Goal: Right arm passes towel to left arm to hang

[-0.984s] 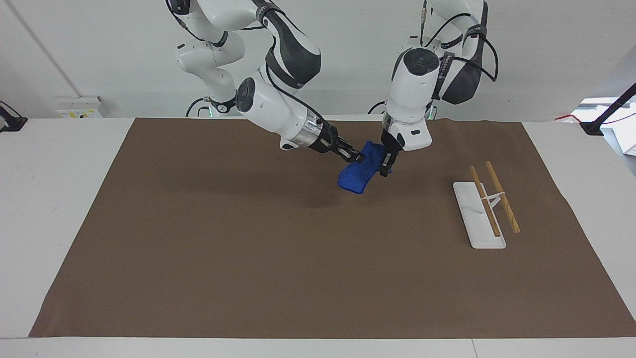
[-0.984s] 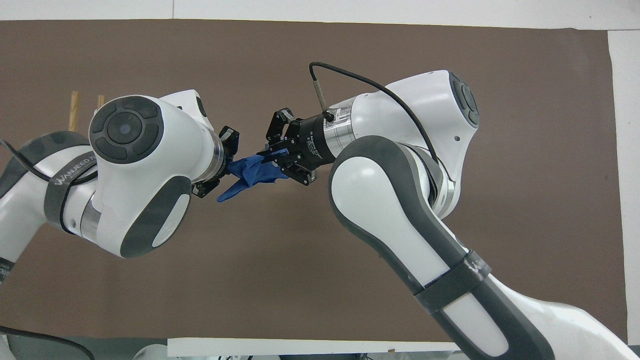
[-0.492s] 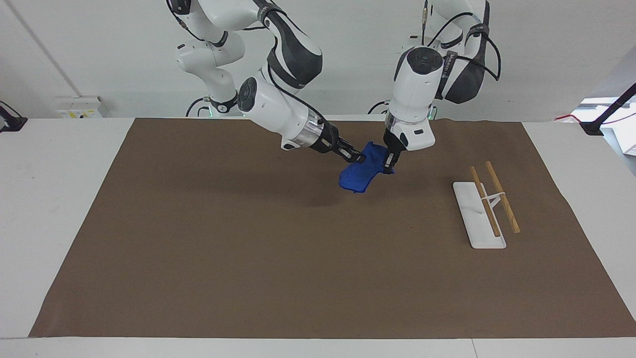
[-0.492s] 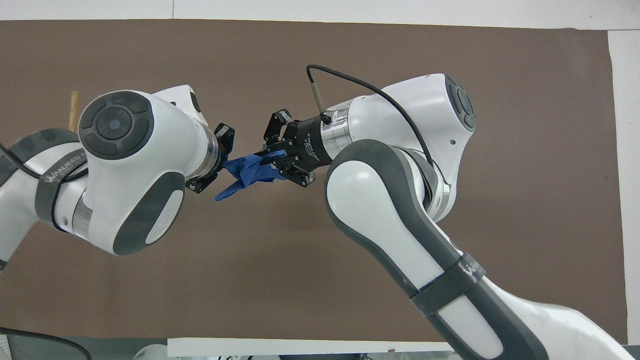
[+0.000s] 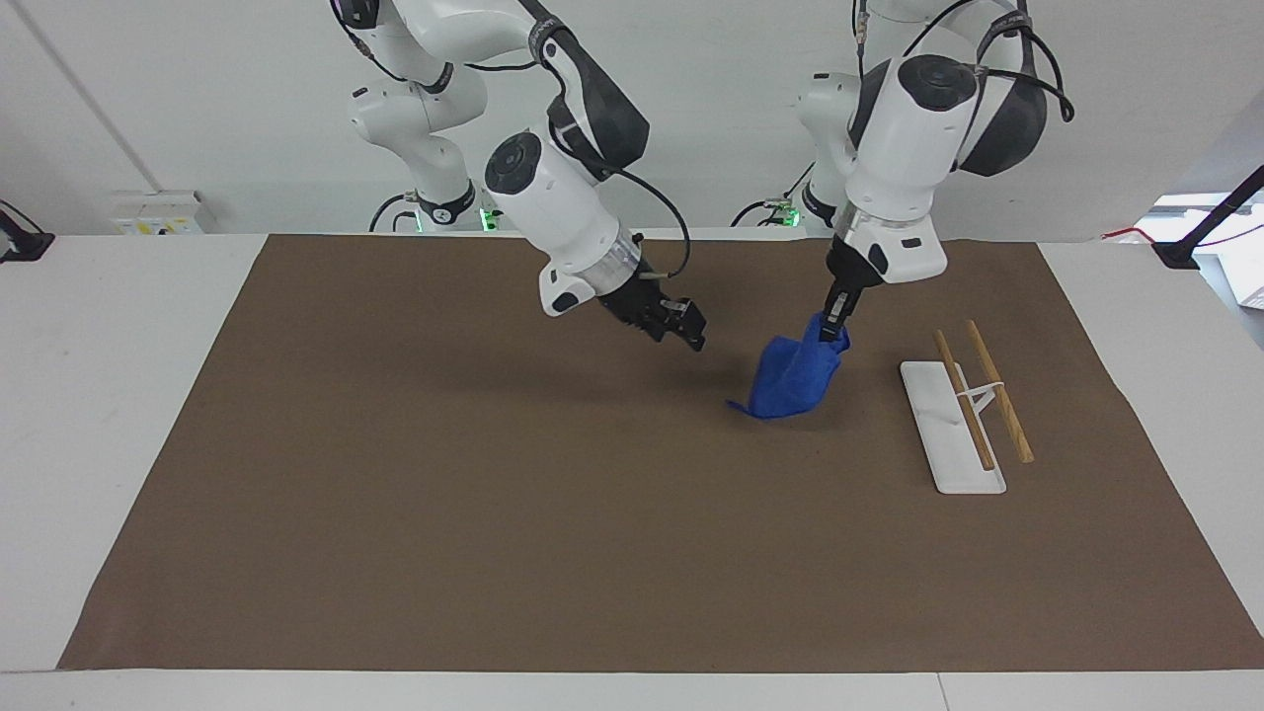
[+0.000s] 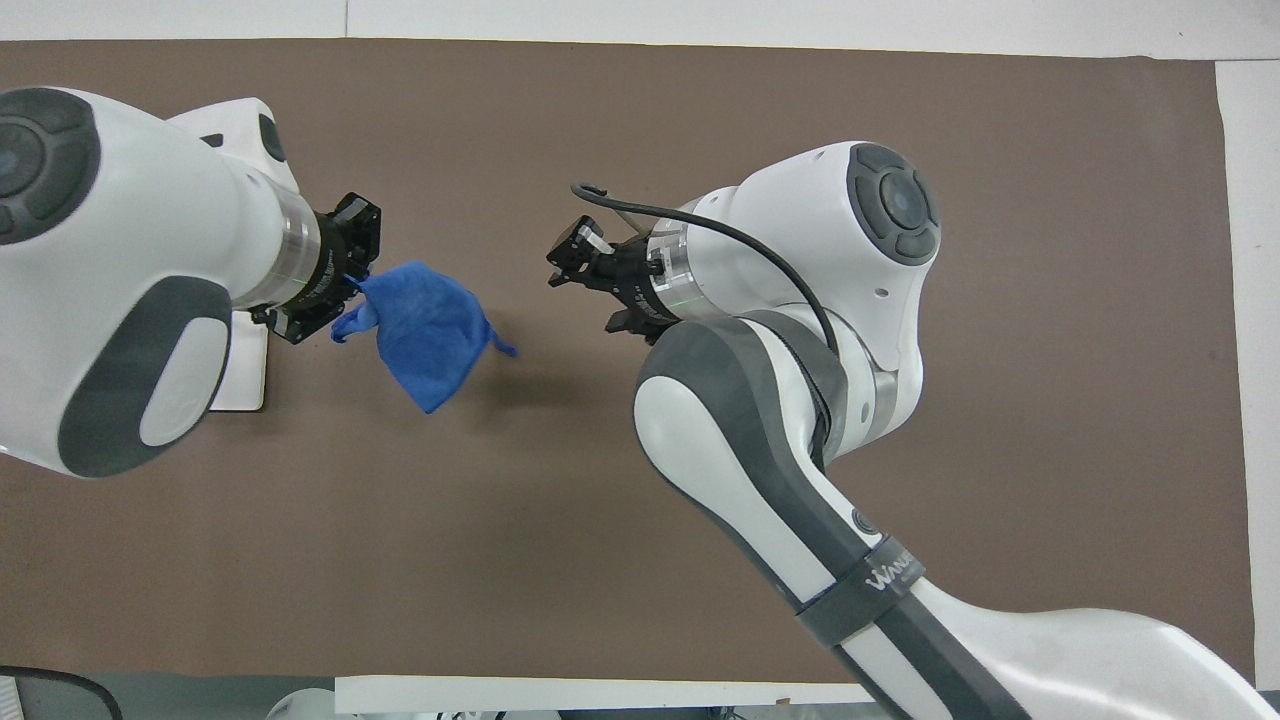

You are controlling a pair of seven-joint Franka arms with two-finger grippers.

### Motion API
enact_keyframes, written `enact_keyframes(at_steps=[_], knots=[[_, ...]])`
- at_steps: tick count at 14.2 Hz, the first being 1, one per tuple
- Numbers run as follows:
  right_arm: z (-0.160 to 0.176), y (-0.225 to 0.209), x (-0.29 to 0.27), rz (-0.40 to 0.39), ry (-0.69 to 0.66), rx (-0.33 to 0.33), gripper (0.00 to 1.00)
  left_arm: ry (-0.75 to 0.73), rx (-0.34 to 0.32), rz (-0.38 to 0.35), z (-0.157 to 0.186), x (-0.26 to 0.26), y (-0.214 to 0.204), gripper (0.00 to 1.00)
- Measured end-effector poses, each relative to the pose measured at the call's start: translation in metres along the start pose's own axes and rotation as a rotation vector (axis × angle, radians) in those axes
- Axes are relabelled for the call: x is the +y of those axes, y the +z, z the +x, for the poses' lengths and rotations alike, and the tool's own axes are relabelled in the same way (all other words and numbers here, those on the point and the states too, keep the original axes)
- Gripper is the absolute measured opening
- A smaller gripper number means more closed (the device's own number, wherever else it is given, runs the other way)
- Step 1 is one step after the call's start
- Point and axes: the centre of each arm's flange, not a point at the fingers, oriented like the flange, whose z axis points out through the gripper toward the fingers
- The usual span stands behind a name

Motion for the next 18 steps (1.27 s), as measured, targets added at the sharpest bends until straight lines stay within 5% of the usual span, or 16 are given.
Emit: enact_keyframes(at_steps=[2, 5, 8, 12, 15, 18], knots=[[0.048, -0.022, 0.038, -0.066, -0.124, 0.068, 1.0, 0.032, 0.005, 0.012, 0.059, -0.022, 0.003, 0.02], [0.107, -0.061, 0.107, -0.225, -0.215, 0.083, 1.0, 0.074, 0.041, -0.014, 0.165, -0.073, 0.005, 0.02], [0.113, -0.126, 0.143, -0.413, -0.323, 0.056, 1.0, 0.133, 0.103, -0.048, 0.241, -0.126, 0.004, 0.02], [0.084, -0.229, 0.155, -0.607, -0.392, 0.016, 1.0, 0.169, 0.135, -0.038, 0.27, -0.154, 0.009, 0.02], [0.064, -0.304, 0.168, -0.616, -0.406, -0.027, 1.0, 0.156, 0.211, -0.066, 0.289, -0.165, 0.024, 0.02], [0.059, -0.327, 0.183, -0.596, -0.4, -0.025, 1.0, 0.154, 0.211, -0.06, 0.297, -0.172, 0.042, 0.02]])
